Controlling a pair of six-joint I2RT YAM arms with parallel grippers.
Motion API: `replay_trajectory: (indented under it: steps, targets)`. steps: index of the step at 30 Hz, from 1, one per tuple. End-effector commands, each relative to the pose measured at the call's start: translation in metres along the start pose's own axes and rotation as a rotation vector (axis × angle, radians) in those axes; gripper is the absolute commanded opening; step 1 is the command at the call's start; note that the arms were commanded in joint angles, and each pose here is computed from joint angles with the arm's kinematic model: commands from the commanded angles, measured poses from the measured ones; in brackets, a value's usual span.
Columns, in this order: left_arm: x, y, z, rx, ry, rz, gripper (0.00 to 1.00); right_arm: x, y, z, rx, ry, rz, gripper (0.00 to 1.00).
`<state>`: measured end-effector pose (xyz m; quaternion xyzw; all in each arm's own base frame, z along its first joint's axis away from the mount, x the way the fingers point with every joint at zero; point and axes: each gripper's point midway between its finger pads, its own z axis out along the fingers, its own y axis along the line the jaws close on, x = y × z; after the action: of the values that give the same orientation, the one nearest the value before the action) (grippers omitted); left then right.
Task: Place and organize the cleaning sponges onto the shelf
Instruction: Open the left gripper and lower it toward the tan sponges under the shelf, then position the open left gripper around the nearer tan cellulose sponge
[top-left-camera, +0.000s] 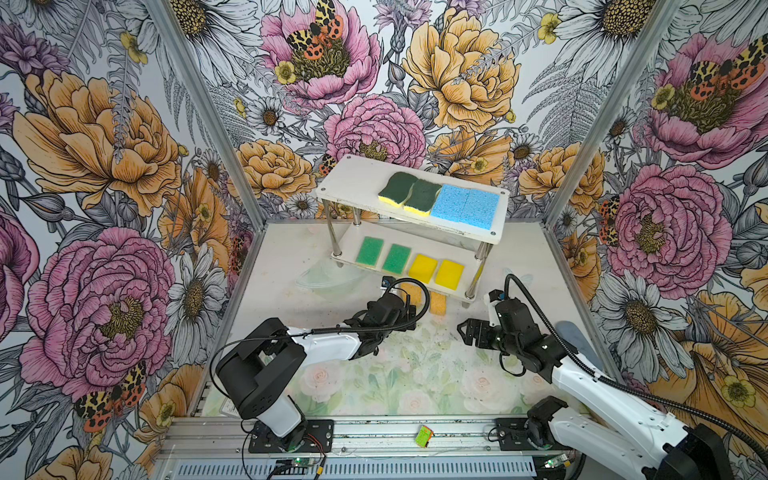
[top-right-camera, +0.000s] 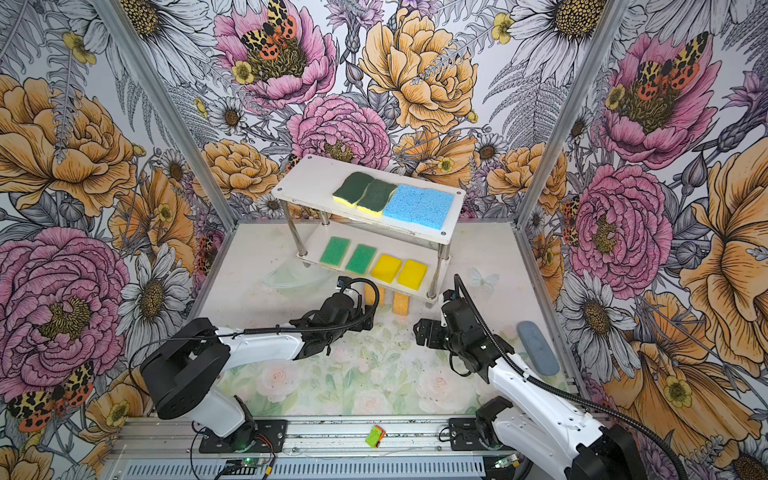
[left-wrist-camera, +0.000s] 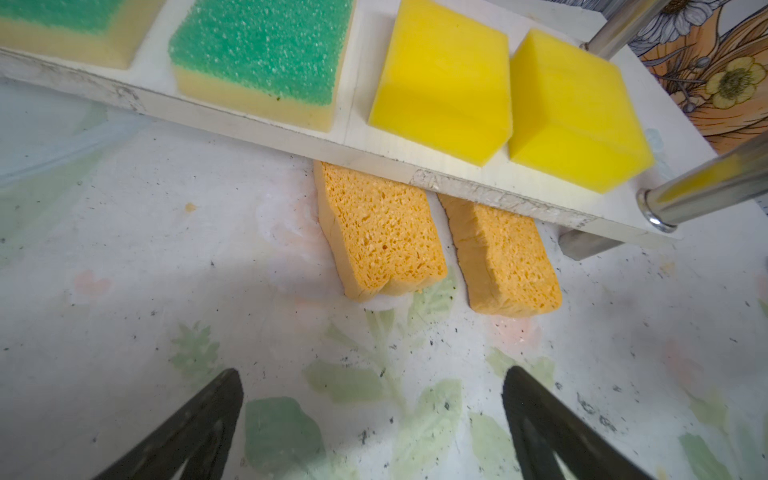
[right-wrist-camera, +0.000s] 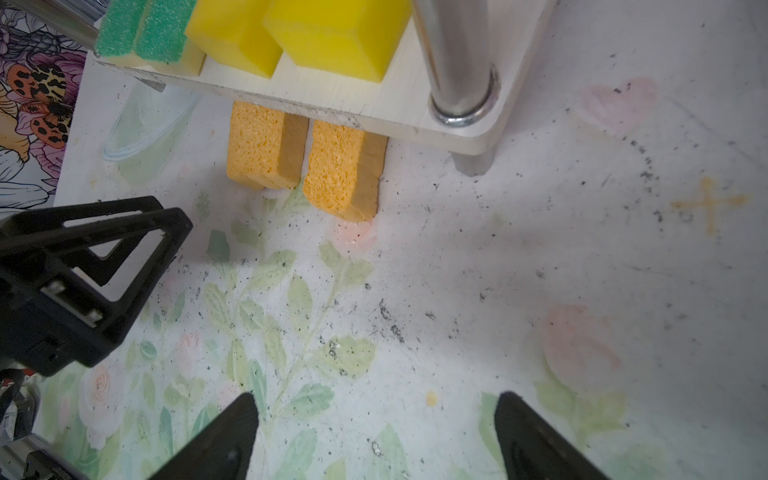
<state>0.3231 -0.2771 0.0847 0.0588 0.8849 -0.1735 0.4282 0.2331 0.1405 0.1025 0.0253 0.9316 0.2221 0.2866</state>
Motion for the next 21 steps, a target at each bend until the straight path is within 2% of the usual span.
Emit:
replay_trajectory:
  steps: [1,21]
  targets:
    - [-0.024,-0.012,0.003,0.000,-0.080,-0.014,0.99,-0.004,-0.002,0.000,0.006,-0.027,0.006,0.92]
    - [-0.008,-0.031,0.027,-0.078,-0.024,0.069,0.99,-0.002,-0.004,-0.001,0.007,-0.027,0.003,0.92]
